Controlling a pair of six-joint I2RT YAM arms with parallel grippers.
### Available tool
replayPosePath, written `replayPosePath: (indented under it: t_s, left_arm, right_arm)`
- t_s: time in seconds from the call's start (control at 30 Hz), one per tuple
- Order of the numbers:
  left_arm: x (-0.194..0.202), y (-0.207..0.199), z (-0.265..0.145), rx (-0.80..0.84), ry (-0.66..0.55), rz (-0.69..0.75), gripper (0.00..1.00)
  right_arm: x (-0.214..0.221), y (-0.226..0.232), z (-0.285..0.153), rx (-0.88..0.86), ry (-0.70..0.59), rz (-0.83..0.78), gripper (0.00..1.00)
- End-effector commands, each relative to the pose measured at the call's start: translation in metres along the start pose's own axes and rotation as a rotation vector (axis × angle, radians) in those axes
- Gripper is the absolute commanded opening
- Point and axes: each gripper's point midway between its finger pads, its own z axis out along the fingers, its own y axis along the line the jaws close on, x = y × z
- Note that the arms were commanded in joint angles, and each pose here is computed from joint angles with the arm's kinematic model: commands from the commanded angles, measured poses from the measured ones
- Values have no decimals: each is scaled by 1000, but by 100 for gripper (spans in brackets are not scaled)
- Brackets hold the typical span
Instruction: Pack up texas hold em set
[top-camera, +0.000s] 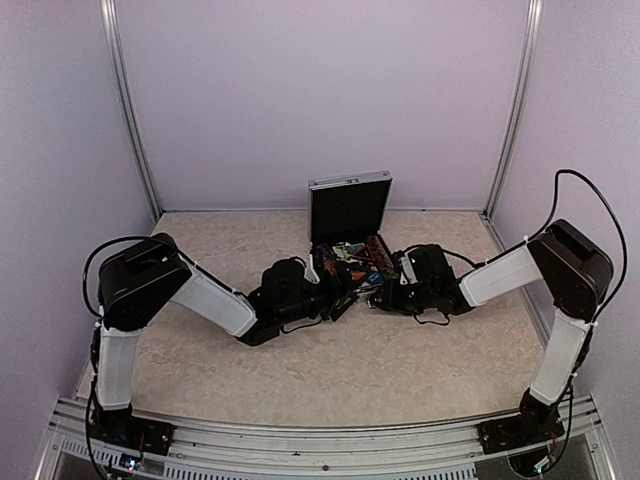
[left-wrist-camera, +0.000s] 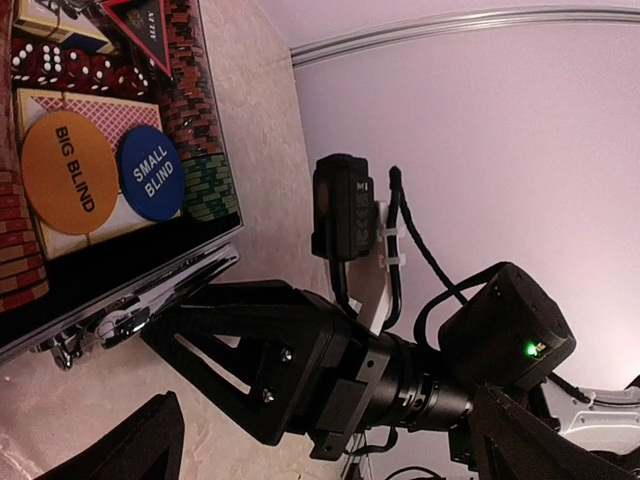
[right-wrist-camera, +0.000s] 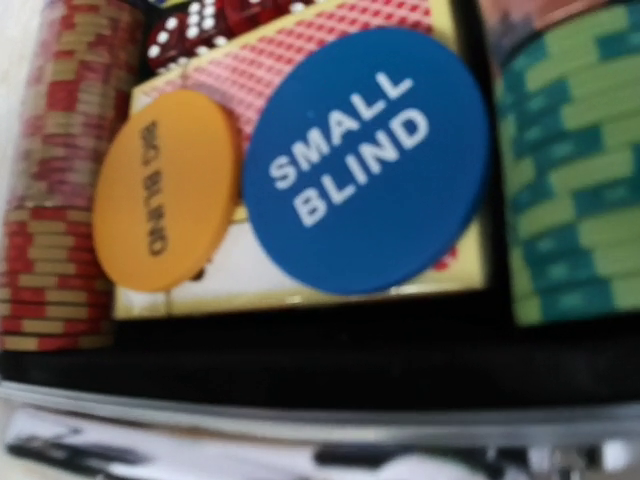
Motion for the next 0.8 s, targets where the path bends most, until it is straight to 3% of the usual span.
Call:
replayPosePath:
  t_s: [0.0,0.77]
  left_arm:
    - [6,-9,-7,-5,-1,27,99]
    - [13,6,-21,-38,5,34,99]
  right_arm:
    - [12,-12,10,52,46,-57,42]
    - [13,22,-3,-157,28,-31,44]
